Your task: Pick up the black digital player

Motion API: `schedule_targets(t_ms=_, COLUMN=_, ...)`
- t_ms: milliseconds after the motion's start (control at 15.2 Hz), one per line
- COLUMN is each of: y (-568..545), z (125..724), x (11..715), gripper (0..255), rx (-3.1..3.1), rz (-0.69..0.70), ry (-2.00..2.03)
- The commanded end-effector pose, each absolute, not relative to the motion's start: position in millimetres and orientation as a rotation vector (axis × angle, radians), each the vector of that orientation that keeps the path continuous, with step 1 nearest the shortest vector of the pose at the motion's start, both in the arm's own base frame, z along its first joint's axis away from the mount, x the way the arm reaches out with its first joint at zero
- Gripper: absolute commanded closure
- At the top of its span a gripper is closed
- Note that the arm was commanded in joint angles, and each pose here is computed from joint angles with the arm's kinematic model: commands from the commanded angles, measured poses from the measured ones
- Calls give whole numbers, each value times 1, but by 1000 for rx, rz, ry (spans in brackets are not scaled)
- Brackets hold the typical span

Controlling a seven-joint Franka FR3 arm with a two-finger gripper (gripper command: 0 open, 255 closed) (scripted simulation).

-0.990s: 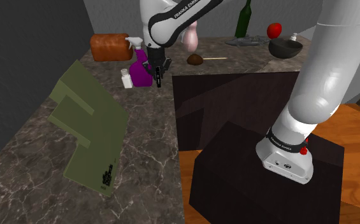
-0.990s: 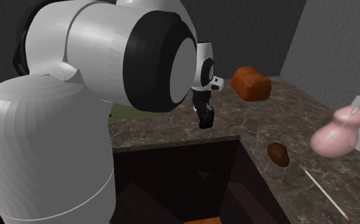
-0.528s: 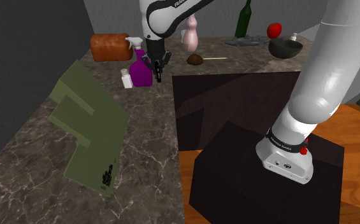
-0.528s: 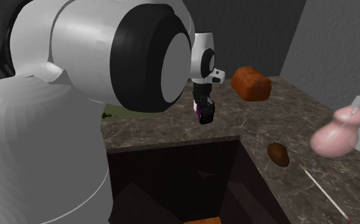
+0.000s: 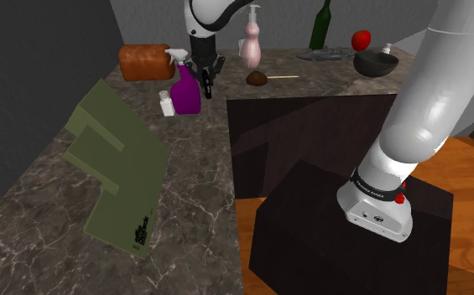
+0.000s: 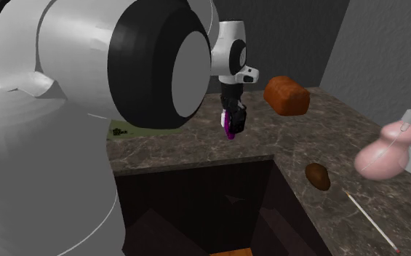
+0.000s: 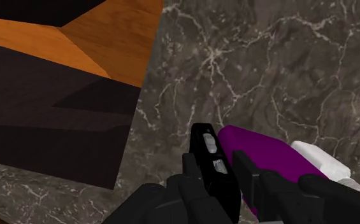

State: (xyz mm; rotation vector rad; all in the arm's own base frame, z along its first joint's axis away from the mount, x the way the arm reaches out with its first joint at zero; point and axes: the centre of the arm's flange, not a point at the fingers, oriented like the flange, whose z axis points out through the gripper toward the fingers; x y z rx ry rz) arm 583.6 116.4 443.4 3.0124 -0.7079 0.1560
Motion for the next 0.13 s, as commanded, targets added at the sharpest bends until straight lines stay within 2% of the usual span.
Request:
schedule_targets(t_ms=0, y=116, z=450, x=584, gripper=255, rx=3012, rz=156, ry=-708)
schedule_targets(t_ms=66, y=116, z=450, x=584, gripper=255, rx=3012, rz=156, ry=-708)
